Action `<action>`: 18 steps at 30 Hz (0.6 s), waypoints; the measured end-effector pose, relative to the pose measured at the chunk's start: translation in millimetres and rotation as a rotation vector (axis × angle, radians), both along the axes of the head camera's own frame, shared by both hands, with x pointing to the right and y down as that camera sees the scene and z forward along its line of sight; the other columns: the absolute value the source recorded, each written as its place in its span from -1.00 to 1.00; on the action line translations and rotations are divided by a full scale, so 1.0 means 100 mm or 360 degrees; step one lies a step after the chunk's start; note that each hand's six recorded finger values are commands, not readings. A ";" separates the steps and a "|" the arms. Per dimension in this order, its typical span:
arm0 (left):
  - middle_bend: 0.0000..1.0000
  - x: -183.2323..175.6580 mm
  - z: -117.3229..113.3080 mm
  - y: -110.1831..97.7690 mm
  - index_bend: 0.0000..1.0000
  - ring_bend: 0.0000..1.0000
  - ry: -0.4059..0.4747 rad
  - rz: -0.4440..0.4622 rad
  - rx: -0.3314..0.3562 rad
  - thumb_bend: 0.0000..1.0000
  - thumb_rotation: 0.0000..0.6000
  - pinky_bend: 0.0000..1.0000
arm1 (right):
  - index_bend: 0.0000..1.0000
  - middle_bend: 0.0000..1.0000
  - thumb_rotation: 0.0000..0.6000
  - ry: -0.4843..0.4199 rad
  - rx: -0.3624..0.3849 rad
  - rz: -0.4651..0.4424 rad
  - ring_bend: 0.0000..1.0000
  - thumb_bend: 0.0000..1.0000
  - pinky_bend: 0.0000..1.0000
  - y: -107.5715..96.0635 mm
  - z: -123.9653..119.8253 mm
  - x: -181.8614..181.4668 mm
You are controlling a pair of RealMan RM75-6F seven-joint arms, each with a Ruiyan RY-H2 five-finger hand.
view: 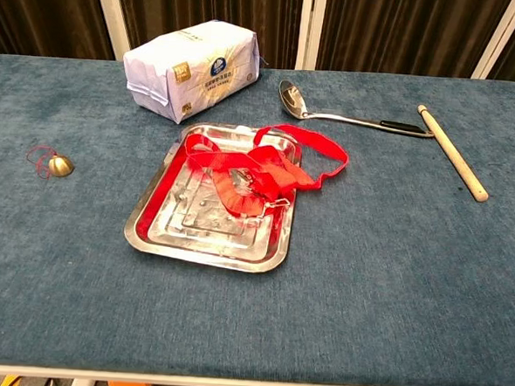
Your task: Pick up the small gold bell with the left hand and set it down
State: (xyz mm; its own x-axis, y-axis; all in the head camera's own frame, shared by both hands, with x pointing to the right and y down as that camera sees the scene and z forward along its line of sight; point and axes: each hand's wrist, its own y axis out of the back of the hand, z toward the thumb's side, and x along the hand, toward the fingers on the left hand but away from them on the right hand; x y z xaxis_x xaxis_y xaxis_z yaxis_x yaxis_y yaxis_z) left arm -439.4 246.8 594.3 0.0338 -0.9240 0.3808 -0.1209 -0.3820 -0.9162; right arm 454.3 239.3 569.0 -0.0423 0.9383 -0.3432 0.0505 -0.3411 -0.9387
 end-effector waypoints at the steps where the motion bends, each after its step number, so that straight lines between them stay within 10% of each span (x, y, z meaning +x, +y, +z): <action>1: -0.84 0.00 0.00 0.00 -0.72 -0.96 0.0000 -0.0002 -0.0002 -0.94 1.00 -0.77 | -1.00 -1.00 0.96 -0.0003 0.0000 0.0002 -1.00 -0.37 -1.00 0.00 0.00 0.00; 18: -0.84 0.18 0.10 -0.17 -0.69 -0.96 0.0057 0.0038 -0.0001 -0.85 1.00 -0.76 | -1.00 -1.00 0.96 -0.0036 -0.0045 0.0041 -1.00 -0.36 -1.00 -0.01 0.05 0.02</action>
